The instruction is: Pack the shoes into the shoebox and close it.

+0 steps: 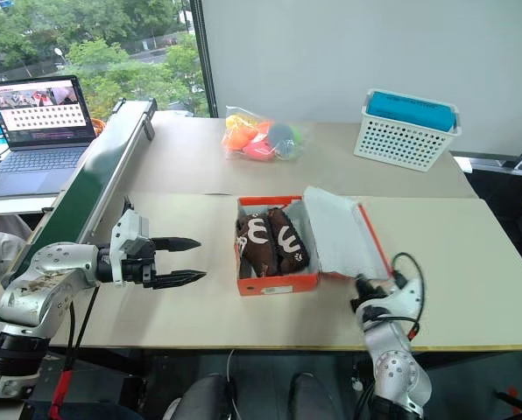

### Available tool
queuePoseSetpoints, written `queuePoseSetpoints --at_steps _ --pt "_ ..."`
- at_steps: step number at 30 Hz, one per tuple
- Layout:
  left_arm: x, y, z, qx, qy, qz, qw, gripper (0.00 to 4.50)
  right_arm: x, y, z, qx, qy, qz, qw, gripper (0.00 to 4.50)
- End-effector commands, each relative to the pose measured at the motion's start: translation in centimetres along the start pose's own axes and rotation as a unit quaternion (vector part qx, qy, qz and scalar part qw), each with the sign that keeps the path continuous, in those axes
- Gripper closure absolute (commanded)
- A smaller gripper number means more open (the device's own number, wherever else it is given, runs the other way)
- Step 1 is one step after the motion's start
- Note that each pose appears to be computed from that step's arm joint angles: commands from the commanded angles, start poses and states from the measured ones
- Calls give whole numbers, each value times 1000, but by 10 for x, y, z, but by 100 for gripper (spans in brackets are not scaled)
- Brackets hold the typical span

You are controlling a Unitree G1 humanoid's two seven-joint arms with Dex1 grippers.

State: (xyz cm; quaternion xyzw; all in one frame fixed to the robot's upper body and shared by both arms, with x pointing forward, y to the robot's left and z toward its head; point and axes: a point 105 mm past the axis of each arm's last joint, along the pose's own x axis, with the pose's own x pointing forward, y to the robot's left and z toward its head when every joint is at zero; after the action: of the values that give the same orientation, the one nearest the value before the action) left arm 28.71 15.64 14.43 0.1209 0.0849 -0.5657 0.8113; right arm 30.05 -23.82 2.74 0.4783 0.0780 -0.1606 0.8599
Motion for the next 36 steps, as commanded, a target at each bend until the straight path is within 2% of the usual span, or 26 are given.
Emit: queuePoseSetpoints --at_steps 1,4,6,8,12,14,17,18,19,20,21,23,26,29,33,35,36 --pt "0 -2 10 20 -7 -2 1000 86 7 18 -12 138 -13 54 989 448" --pt "1 -2 10 21 -10 6 1000 86 9 49 -8 168 -3 146 975 448" --pt "1 -1 10 21 -12 15 1000 86 -2 85 1 162 10 248 955 448" --pt "0 -1 9 21 -12 22 999 86 -27 131 7 107 34 378 919 448" --pt "-1 1 7 21 -11 39 999 86 -60 161 3 36 79 485 870 448" --pt "-4 1 8 15 -14 51 999 86 -86 177 2 -6 111 549 828 448" --pt "-11 -2 7 7 -15 73 997 86 -131 192 -17 -119 206 628 741 448" --pt "-13 -3 6 4 -14 79 997 86 -139 193 -31 -176 246 635 711 448" --pt "-13 -3 5 3 -13 83 996 86 -139 191 -45 -229 279 625 692 448" --pt "-13 -4 5 3 -12 85 996 86 -130 187 -58 -287 296 602 684 448" --pt "-13 -4 5 4 -12 86 996 86 -114 183 -66 -342 296 569 687 448" --pt "-12 -5 6 4 -14 88 996 86 -78 187 -75 -433 259 515 693 448" --pt "-12 -6 6 2 -15 90 996 86 -48 220 -77 -463 195 507 701 448" --pt "-11 -7 4 -1 -15 93 996 86 -29 237 -87 -458 188 511 703 448" --pt "-11 -7 3 -2 -15 97 995 86 -8 226 -109 -482 224 491 690 448" --pt "-12 -7 2 -3 -16 101 995 86 -2 213 -125 -502 256 482 671 448" --pt "-13 -7 2 -4 -15 104 994 86 4 196 -137 -532 279 464 651 448"
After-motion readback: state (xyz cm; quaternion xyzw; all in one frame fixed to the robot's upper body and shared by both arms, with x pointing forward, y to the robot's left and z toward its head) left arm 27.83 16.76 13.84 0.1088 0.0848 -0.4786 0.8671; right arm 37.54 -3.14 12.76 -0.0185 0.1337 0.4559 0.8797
